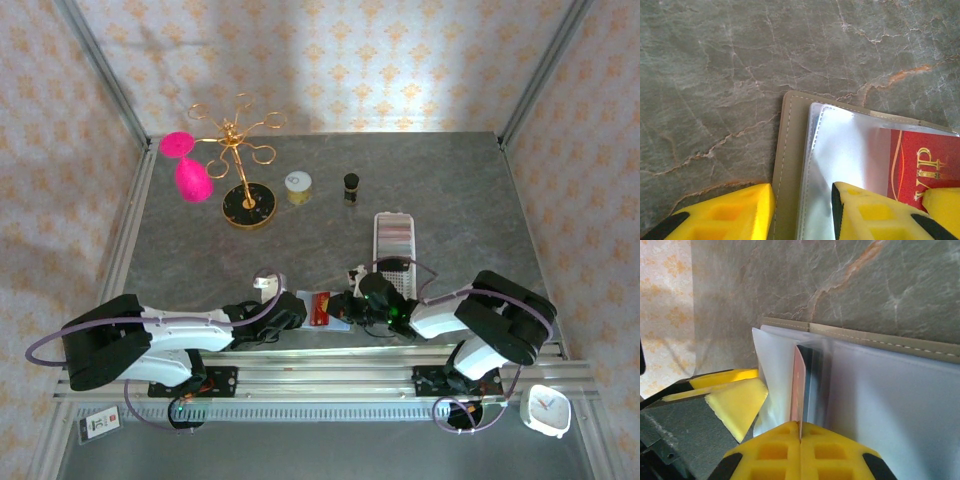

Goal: Put the credit cards into the card holder

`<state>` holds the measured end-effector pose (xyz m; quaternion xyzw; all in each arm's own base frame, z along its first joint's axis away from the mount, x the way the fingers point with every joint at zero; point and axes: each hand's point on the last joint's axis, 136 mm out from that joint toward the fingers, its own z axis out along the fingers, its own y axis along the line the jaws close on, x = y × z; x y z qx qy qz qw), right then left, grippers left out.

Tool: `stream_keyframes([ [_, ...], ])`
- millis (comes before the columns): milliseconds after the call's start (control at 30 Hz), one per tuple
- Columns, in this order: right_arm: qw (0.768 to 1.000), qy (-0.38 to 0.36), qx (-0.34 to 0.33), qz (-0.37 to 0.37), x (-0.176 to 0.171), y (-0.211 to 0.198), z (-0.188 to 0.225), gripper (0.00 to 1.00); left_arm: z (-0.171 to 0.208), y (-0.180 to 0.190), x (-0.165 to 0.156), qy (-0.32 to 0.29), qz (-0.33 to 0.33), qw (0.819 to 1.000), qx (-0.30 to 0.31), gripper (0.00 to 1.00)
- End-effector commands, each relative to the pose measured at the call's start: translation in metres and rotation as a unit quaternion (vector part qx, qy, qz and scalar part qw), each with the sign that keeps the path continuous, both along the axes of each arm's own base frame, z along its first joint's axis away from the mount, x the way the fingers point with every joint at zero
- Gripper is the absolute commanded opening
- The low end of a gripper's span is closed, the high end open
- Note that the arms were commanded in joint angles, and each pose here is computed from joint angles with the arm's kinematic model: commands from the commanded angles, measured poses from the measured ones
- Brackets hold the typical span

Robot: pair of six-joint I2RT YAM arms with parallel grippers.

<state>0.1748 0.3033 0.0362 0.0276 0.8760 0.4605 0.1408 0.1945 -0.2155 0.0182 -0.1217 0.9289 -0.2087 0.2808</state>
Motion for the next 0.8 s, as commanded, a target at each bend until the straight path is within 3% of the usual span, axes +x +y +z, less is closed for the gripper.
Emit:
stream_keyframes([
  [0,0.999,-0.022,-0.031,0.001,0.002,-0.006,-0.004,0.0,-0.03,0.023,-0.019,0.051,-0.005,0.997,0.051,0.39],
  [433,0.999,0.019,0.037,0.0,-0.003,0.017,0.01,0.0,-0.031,0.02,-0.019,0.053,-0.01,0.997,0.047,0.37],
  [633,0.999,0.031,0.021,-0.012,0.002,0.02,0.001,0.0,-0.034,0.022,-0.02,0.054,-0.008,0.997,0.048,0.37],
  [700,0.999,0.031,0.012,-0.009,0.002,0.02,-0.001,0.04,-0.036,0.022,-0.021,0.055,-0.009,0.997,0.047,0.37],
  [767,1.0,0.023,-0.007,-0.013,0.004,0.016,-0.003,0.15,-0.036,0.023,-0.022,0.056,-0.009,0.997,0.047,0.37],
])
